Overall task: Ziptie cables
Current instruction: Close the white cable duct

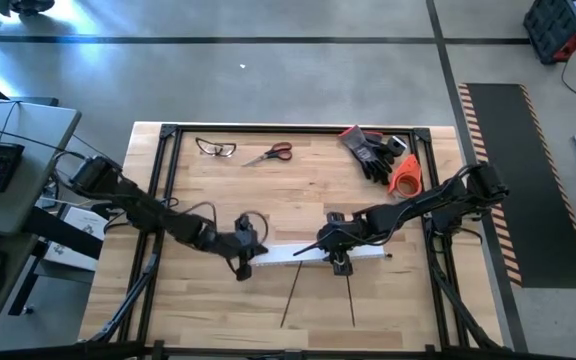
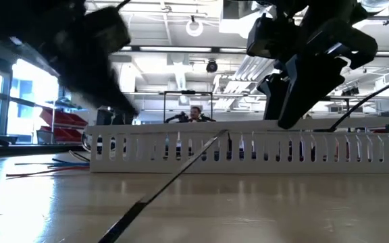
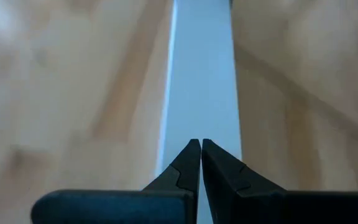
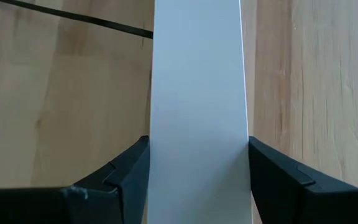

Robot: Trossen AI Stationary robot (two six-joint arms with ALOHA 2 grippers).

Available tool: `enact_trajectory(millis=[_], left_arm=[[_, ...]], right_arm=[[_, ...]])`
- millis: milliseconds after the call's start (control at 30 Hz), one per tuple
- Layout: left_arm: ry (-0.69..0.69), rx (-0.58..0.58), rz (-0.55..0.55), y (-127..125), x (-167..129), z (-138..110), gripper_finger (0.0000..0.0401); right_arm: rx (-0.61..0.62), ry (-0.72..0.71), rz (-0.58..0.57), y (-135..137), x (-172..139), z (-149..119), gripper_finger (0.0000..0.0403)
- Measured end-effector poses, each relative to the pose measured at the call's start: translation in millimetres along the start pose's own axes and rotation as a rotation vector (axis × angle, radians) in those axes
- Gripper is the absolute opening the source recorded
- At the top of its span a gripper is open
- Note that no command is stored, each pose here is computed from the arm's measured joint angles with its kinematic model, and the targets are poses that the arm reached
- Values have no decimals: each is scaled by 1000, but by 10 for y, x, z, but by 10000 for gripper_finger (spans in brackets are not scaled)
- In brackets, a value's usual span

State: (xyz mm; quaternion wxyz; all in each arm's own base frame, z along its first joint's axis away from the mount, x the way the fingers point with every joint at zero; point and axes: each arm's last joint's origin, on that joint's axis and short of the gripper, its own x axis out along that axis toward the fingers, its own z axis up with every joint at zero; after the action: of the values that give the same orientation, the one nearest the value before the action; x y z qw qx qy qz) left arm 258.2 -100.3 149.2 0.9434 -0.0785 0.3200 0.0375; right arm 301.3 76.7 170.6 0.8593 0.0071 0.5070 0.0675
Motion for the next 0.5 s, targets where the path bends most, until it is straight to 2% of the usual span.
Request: enact_trajectory(millis=[133, 267, 367, 500], left_arm=[[-146, -29, -57, 78, -101, 274, 0], [-217, -27, -124, 162, -3, 378, 0], [-218, -30, -189, 181, 180, 334, 0], [-112, -53, -245, 178, 512, 58, 0]], right_arm=[[-3, 1, 0, 2, 0, -1, 203], [-4, -1, 0, 2, 0, 0, 203], [-4, -1, -4, 1, 2, 1, 203], [-5, -3, -7, -1, 2, 2, 203]])
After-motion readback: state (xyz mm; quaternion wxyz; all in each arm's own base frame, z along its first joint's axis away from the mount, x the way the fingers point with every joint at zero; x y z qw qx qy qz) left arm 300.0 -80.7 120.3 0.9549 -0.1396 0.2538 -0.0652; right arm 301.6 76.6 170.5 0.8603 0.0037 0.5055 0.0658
